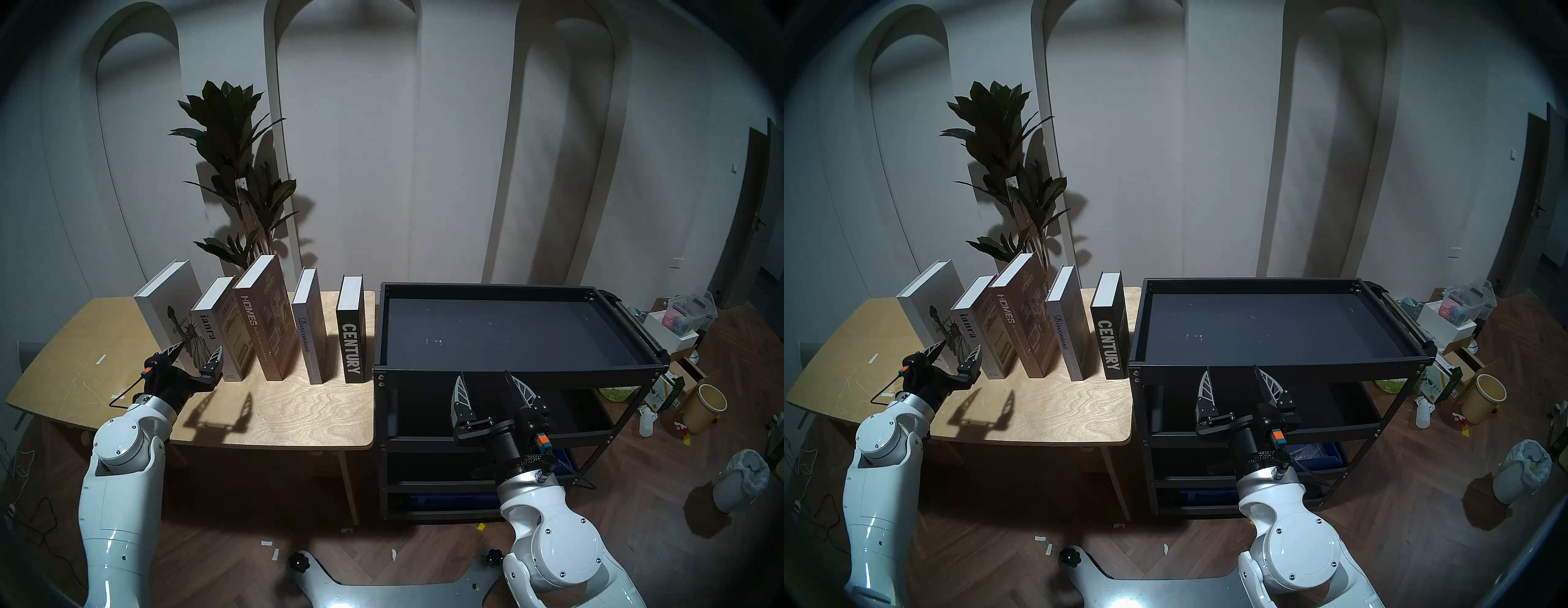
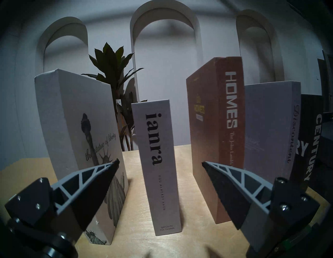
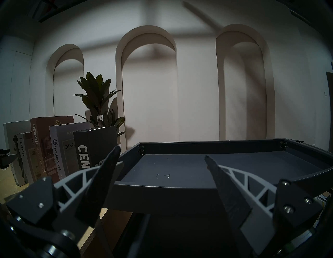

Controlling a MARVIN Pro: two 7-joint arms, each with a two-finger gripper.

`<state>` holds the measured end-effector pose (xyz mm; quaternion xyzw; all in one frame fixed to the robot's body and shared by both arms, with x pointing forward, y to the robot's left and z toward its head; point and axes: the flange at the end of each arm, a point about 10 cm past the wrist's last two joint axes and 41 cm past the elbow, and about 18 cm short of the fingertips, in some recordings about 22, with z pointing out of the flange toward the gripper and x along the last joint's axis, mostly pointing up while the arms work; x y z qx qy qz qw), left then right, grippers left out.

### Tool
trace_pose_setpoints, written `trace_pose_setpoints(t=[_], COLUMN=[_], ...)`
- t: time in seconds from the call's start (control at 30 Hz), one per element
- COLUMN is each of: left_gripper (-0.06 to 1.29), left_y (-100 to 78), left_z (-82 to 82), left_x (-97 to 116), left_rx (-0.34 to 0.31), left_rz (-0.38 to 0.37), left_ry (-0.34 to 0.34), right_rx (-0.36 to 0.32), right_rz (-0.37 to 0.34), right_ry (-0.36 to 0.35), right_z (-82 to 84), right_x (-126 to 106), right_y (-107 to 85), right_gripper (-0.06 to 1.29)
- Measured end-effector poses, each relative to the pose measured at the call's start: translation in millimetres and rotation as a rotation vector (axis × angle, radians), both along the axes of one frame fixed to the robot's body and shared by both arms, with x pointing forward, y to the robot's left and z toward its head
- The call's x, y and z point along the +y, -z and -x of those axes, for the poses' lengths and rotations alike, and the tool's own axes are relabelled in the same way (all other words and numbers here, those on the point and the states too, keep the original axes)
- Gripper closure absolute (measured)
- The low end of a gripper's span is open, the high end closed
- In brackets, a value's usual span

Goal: Move the books from the display table onto the shelf, standing them upright with spines facing out and tallest at one end

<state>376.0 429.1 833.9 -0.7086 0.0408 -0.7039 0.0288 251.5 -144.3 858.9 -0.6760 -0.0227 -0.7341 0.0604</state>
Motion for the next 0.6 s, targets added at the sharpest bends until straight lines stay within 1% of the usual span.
trace_pose_setpoints(t=[0.17, 0.4, 0.6], left_gripper=[-0.02, -0.02, -0.02], left_y=[1.7, 6.4, 10.3], left_z=[-16.8, -31.2, -41.5], left_x=[-5.7, -6.8, -1.0], left_rx=[-0.004, -0.003, -0.003], left_rz=[0.017, 0.034, 0.043], left_ry=[0.008, 0.004, -0.012], right_rx=[0.0, 0.0, 0.001], right_rz=[0.0, 0.0, 0.0], right_ry=[0.0, 0.0, 0.0], right_z=[-0.1, -0.1, -0.1], right_x=[0.0, 0.0, 0.0], right_y=[0.0, 0.1, 0.1], right_gripper=[0.0, 0.0, 0.0])
